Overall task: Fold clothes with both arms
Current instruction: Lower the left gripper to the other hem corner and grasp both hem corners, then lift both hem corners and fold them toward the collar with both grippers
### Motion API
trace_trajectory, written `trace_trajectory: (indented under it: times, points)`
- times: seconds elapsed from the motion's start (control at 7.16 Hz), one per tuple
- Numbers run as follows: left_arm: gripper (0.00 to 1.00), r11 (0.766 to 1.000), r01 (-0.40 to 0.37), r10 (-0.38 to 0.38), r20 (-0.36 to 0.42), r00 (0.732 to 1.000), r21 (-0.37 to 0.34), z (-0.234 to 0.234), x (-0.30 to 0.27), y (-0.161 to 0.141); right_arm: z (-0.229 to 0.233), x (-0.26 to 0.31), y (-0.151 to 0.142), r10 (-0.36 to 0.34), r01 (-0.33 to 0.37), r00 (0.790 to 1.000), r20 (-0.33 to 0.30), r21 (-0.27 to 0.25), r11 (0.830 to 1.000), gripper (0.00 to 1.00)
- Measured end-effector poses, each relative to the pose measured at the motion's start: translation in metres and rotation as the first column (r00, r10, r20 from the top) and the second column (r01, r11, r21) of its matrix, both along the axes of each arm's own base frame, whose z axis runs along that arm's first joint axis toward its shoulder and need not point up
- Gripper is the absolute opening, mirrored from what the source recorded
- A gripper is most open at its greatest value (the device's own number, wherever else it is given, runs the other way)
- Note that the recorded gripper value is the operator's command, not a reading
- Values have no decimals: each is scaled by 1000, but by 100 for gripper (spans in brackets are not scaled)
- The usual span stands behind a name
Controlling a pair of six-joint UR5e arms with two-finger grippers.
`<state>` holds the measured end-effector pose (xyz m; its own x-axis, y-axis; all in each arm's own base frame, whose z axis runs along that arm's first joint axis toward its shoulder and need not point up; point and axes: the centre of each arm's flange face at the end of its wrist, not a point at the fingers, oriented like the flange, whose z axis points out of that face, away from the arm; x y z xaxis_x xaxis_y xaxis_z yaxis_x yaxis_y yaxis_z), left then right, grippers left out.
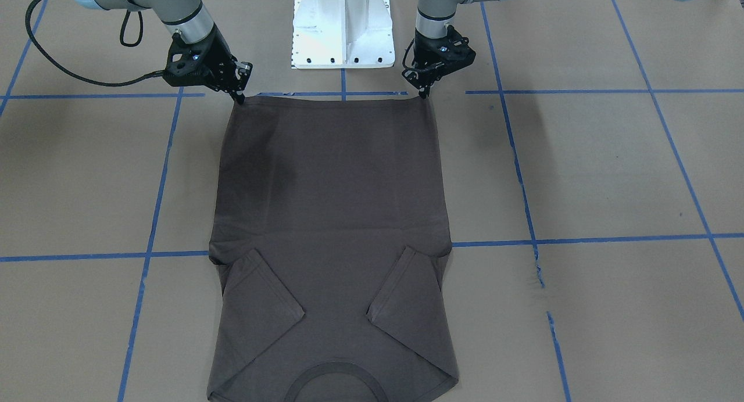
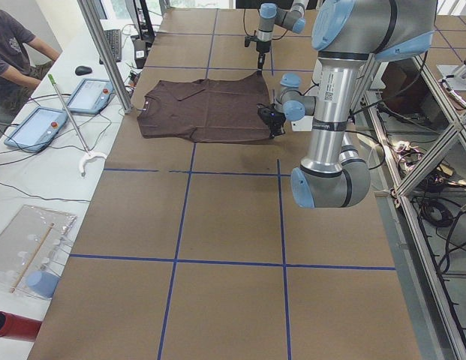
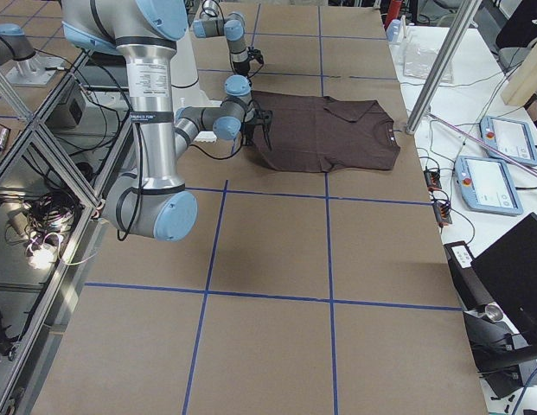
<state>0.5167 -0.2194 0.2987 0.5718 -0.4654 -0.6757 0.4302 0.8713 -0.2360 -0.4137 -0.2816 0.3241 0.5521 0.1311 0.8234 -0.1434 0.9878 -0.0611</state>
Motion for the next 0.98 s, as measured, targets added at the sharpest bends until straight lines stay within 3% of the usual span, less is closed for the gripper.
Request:
trace_trajectory:
  times: [0.42, 0.7, 0.98]
  points:
    - [0, 1000, -21, 21, -32, 999, 23, -33, -37, 5, -10, 27, 6, -31, 32, 999, 34, -29, 999, 0]
    - [0, 991, -127, 129, -49, 990, 36, -73, -73, 47, -20, 54, 26, -109, 114, 991, 77, -72, 991, 0]
    - [0, 968, -247, 249, -78, 965, 36, -100, -102, 100, -31, 85, 51, -209, 225, 969, 129, -123, 967, 0]
